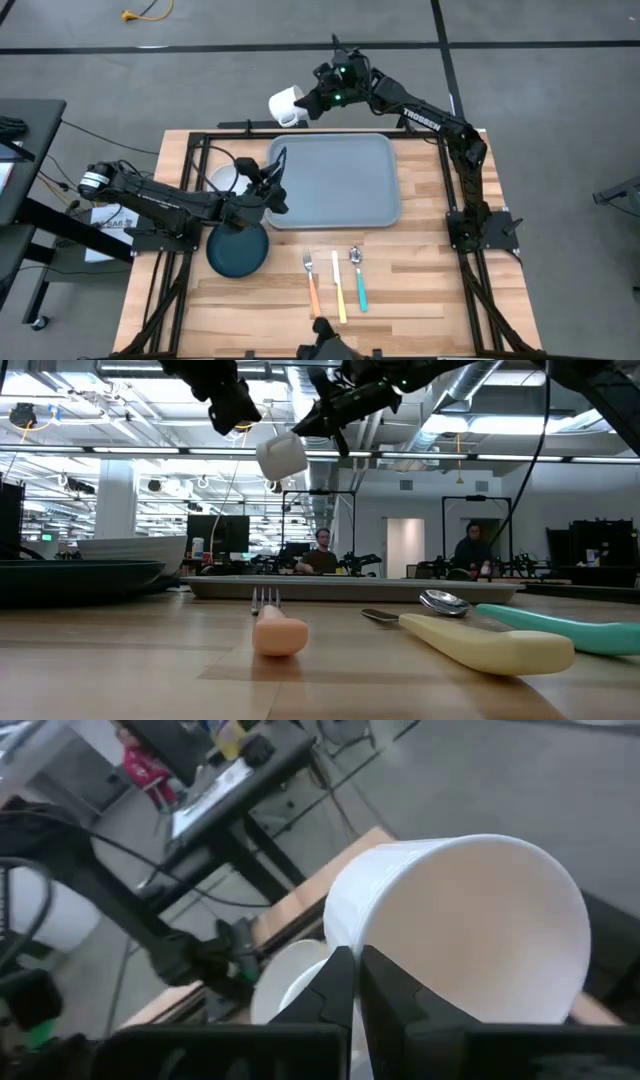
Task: Set up tray
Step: Put the white mug on the top left of the blue tray
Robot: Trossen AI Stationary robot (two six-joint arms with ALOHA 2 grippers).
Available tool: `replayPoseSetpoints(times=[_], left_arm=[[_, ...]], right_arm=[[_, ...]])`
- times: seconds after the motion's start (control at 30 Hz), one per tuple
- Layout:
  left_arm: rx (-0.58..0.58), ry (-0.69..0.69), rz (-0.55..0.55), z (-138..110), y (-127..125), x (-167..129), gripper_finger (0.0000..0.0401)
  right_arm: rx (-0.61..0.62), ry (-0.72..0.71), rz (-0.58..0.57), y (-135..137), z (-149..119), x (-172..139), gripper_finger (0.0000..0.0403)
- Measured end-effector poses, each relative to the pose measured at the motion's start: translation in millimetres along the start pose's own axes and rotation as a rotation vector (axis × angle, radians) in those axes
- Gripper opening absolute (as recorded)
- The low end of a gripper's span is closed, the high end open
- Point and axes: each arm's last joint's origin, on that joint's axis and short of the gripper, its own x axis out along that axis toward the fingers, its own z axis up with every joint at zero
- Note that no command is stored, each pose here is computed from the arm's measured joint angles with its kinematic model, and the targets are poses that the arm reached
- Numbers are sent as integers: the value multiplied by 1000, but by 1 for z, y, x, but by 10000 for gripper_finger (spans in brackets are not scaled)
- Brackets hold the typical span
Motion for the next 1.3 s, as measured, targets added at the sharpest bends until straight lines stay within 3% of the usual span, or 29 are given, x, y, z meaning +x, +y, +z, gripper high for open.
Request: replayPoseSetpoints(times=[0.13, 0.43, 0.73, 0.93, 1.3], left_arm=[[-44, -12, 25, 4, 5, 4, 71], [15, 16, 85, 5, 9, 4, 78], [31, 67, 133, 1, 13, 13, 154], [16, 46, 96, 0, 14, 19, 193], [-37, 105, 160, -5, 20, 28, 184]], right_arm=[[-2, 25, 50, 11, -4, 5, 0], [-15, 44, 89, 23, -9, 11, 0], [-43, 68, 144, 36, -15, 16, 0], [-41, 89, 192, 41, -17, 17, 0], [-55, 107, 289, 55, -20, 21, 0]])
